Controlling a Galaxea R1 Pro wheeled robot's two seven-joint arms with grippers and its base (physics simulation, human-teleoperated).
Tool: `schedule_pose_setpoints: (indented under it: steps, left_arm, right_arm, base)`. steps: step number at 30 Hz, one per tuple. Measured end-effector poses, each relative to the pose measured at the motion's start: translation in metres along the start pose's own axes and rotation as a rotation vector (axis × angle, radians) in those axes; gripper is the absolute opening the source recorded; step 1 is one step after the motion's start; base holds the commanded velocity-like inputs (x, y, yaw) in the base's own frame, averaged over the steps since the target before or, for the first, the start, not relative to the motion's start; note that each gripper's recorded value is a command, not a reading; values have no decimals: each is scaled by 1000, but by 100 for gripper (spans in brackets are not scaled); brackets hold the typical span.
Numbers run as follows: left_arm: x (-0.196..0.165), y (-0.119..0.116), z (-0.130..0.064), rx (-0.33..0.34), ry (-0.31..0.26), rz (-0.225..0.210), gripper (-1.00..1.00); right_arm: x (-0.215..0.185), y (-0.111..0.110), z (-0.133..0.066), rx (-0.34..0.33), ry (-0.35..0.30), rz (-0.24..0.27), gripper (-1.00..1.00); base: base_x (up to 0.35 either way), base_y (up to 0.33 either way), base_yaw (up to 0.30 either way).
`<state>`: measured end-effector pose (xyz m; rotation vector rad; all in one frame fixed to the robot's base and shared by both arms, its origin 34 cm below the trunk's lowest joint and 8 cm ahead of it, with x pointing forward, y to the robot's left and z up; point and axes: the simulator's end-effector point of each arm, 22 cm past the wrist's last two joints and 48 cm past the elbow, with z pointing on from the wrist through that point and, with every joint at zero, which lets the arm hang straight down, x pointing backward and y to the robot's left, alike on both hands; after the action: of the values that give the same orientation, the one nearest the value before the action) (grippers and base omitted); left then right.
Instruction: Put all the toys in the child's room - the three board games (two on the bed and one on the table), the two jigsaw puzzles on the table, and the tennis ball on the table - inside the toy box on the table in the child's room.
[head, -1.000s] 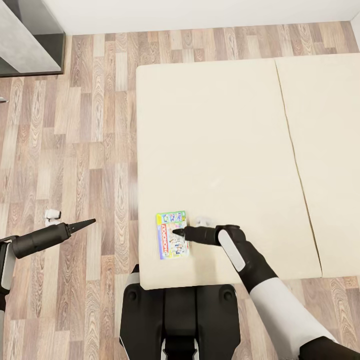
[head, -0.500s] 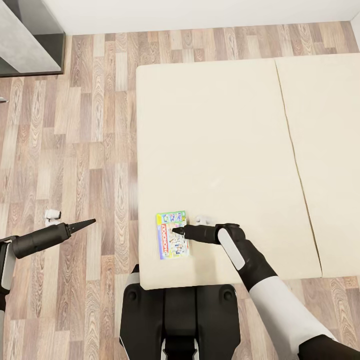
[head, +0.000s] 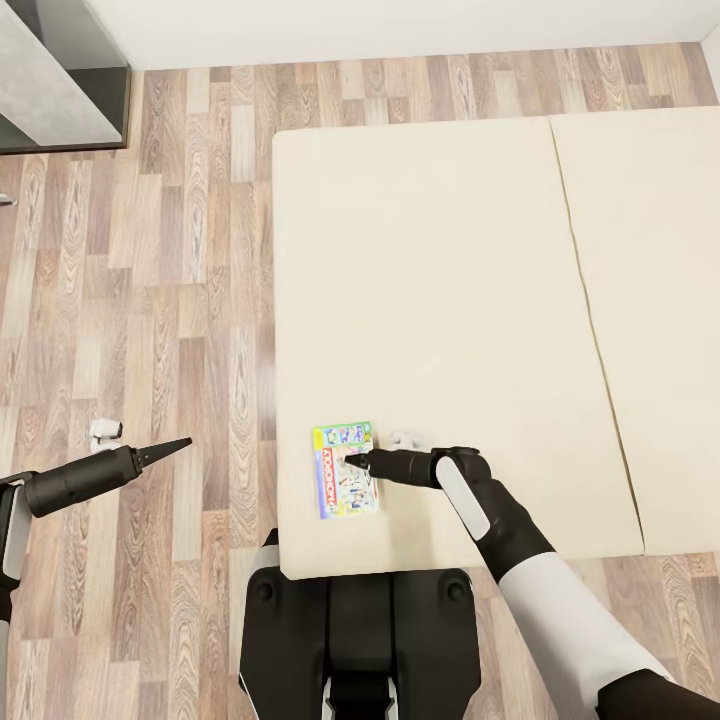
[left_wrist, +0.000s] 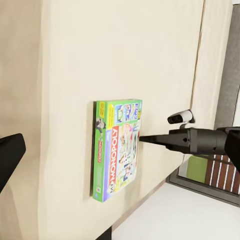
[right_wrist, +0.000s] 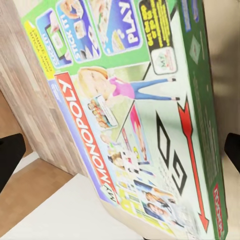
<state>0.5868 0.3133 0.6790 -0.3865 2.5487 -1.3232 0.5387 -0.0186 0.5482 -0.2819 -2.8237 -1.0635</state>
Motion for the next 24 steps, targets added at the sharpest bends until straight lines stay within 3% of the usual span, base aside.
schedule_pose_setpoints:
  steps: [24]
  left_arm:
    - [0,0,0,1,0,-1,100]
  right_arm:
    - [-2,-1,1,2,-13,-1,100]
  base:
    - [0,38,0]
